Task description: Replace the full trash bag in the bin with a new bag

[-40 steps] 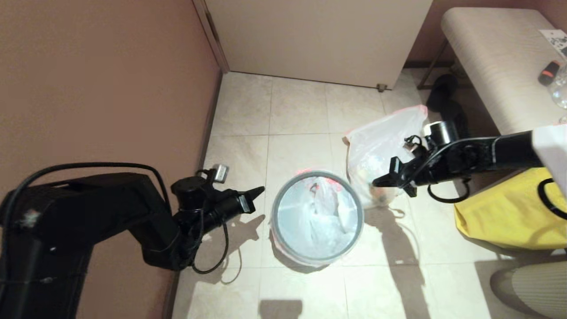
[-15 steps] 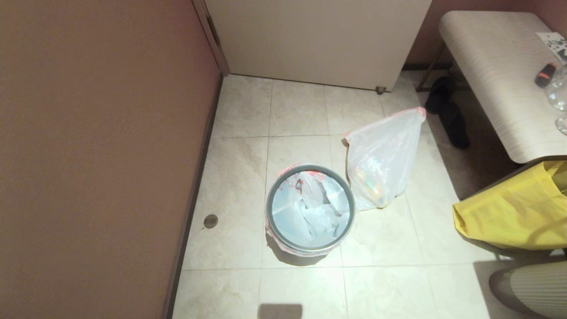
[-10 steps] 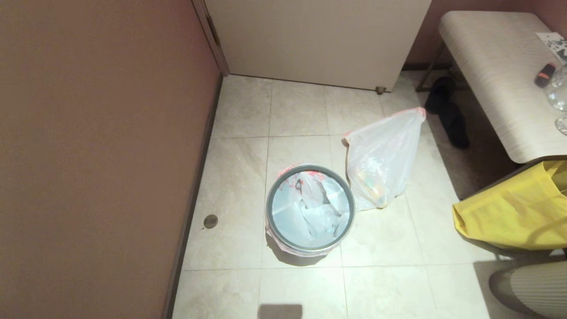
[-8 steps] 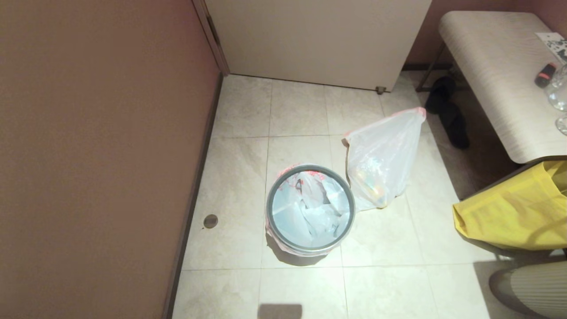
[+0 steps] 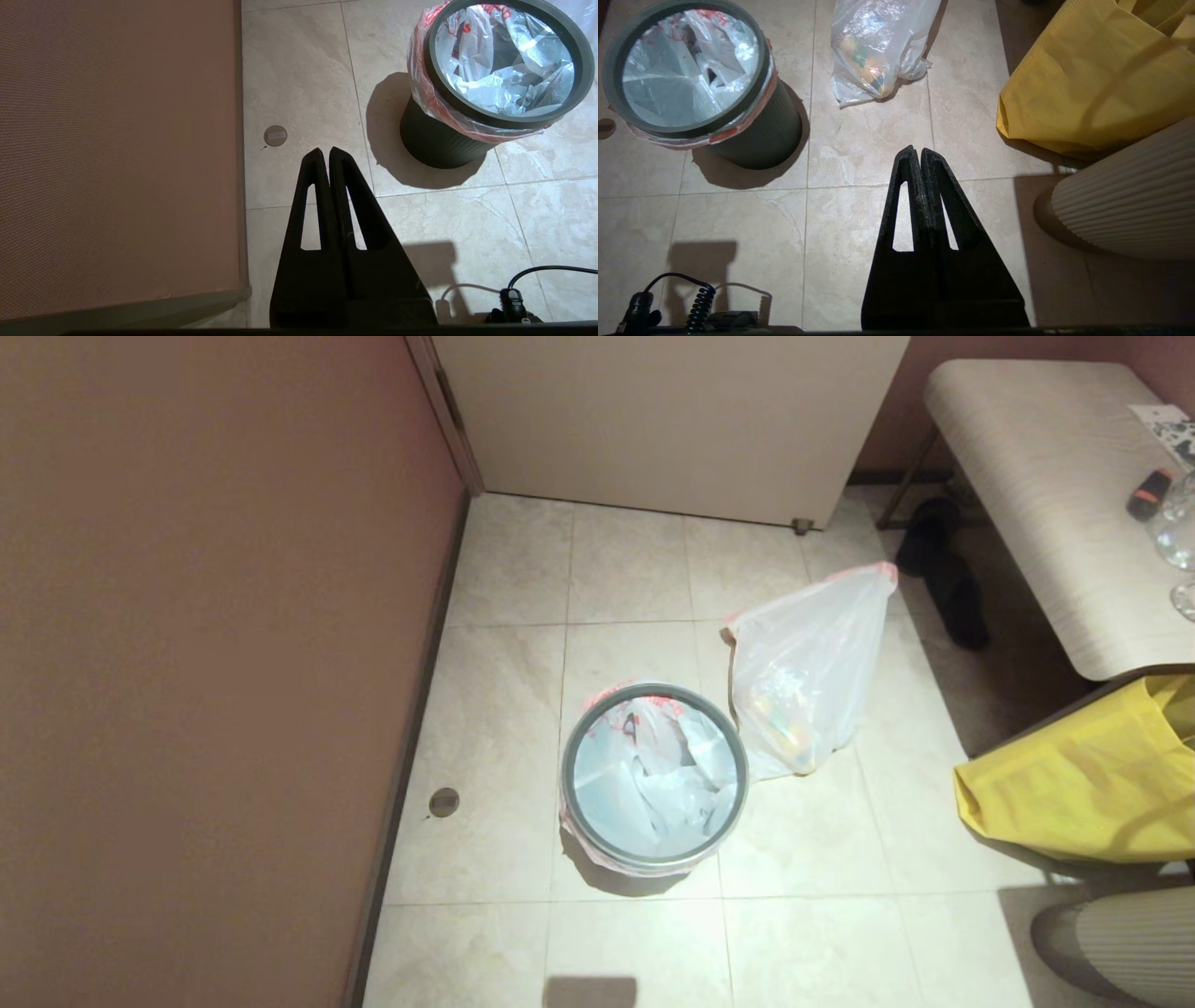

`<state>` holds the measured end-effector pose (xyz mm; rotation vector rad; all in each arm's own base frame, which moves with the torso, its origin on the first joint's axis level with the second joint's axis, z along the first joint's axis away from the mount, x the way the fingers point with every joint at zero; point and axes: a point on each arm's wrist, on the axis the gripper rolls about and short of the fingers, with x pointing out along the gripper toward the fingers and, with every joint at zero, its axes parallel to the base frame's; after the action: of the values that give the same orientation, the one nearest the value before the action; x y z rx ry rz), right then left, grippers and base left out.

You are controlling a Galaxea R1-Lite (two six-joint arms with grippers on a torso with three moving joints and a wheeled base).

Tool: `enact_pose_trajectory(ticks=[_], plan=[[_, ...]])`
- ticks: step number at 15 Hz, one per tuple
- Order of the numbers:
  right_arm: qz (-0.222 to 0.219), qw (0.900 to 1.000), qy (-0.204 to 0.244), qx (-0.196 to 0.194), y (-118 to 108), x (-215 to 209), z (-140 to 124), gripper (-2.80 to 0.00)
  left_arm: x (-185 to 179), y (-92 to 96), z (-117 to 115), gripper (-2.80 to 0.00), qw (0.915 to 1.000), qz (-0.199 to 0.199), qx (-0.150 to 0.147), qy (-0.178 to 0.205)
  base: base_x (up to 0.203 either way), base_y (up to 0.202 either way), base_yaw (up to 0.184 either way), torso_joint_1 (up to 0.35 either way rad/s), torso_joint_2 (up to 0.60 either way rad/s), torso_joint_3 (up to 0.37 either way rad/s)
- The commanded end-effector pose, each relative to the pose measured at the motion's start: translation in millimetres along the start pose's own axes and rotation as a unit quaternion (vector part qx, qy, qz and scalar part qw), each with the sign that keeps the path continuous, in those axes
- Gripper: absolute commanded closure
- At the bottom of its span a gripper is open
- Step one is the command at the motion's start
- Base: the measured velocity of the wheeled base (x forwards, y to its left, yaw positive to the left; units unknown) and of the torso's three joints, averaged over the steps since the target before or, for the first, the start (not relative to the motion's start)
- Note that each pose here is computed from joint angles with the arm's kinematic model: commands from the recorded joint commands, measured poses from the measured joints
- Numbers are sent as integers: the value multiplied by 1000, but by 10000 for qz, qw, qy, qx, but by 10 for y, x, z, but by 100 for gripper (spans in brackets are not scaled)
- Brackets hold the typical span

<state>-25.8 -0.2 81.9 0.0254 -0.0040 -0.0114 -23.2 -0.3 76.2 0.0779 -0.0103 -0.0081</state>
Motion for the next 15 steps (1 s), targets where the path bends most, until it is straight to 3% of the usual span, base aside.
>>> enact_pose_trajectory(ticks=[1,15], plan=[[-113,9999,110,15,-6,21,-65,0,4,1,4,0,10000,4,-13,-4,0,0,0,0,0,0],[-129,9997,98,193,-7,22,-63,0,4,2,7,0,10000,21,-90,-18,0,0,0,0,0,0]])
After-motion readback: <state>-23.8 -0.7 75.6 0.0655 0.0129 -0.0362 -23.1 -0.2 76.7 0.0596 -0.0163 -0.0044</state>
